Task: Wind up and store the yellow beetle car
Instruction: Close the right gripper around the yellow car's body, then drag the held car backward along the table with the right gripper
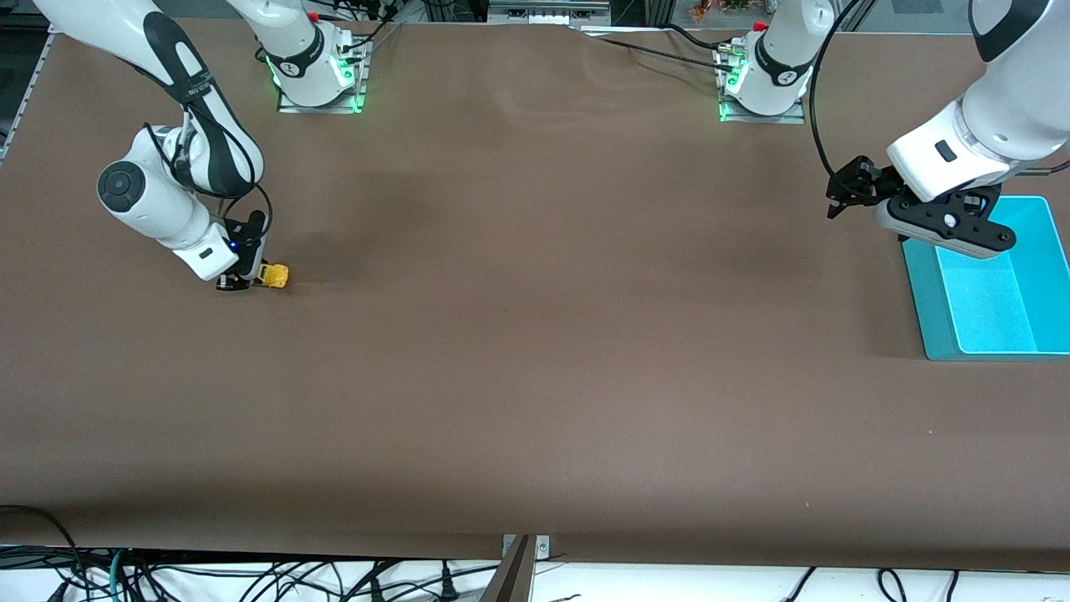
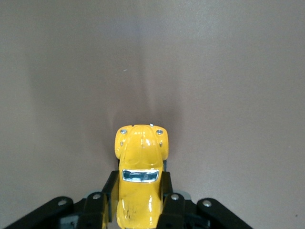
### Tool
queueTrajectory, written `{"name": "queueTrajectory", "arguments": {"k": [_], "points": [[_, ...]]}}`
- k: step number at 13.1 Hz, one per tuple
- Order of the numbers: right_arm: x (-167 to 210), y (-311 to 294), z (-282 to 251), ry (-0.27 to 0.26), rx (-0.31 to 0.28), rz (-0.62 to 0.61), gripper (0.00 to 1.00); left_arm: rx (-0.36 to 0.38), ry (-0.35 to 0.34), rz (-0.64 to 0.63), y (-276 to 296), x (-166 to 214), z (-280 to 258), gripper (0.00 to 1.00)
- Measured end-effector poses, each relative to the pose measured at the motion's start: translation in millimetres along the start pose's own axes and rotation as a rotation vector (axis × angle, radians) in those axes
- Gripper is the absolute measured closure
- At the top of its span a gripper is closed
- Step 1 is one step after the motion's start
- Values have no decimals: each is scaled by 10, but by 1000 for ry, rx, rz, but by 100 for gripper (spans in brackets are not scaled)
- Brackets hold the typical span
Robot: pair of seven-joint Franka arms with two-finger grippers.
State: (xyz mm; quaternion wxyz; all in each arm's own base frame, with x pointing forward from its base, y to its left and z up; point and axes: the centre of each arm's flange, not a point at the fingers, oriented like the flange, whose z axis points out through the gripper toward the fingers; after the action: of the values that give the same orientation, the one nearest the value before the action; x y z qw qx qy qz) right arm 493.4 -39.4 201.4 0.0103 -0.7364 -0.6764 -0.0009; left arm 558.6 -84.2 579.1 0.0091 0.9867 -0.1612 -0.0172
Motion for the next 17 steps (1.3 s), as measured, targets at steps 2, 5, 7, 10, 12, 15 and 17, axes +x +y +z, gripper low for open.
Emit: {"name": "queueTrajectory", "arguments": {"k": [2, 5, 7, 10, 12, 15, 17], "points": [[18, 8, -11, 1, -3, -5, 61, 0, 0, 0, 1, 0, 0, 0], [418, 95, -115, 20, -33, -78, 61, 0, 0, 0, 1, 0, -1, 0], [761, 176, -228, 37, -62, -119, 61, 0, 0, 0, 1, 0, -1, 0], [943, 169, -181, 44, -56, -130, 61, 0, 0, 0, 2, 0, -1, 0], [912, 166, 10, 51, -52, -121, 61, 0, -2, 0, 2, -2, 1, 0], [891, 183, 19, 52, -57, -115, 61, -2, -10, 1, 5, -11, 5, 0], [850, 190, 18, 50, -58, -108, 61, -2, -10, 1, 6, -11, 6, 0]]}}
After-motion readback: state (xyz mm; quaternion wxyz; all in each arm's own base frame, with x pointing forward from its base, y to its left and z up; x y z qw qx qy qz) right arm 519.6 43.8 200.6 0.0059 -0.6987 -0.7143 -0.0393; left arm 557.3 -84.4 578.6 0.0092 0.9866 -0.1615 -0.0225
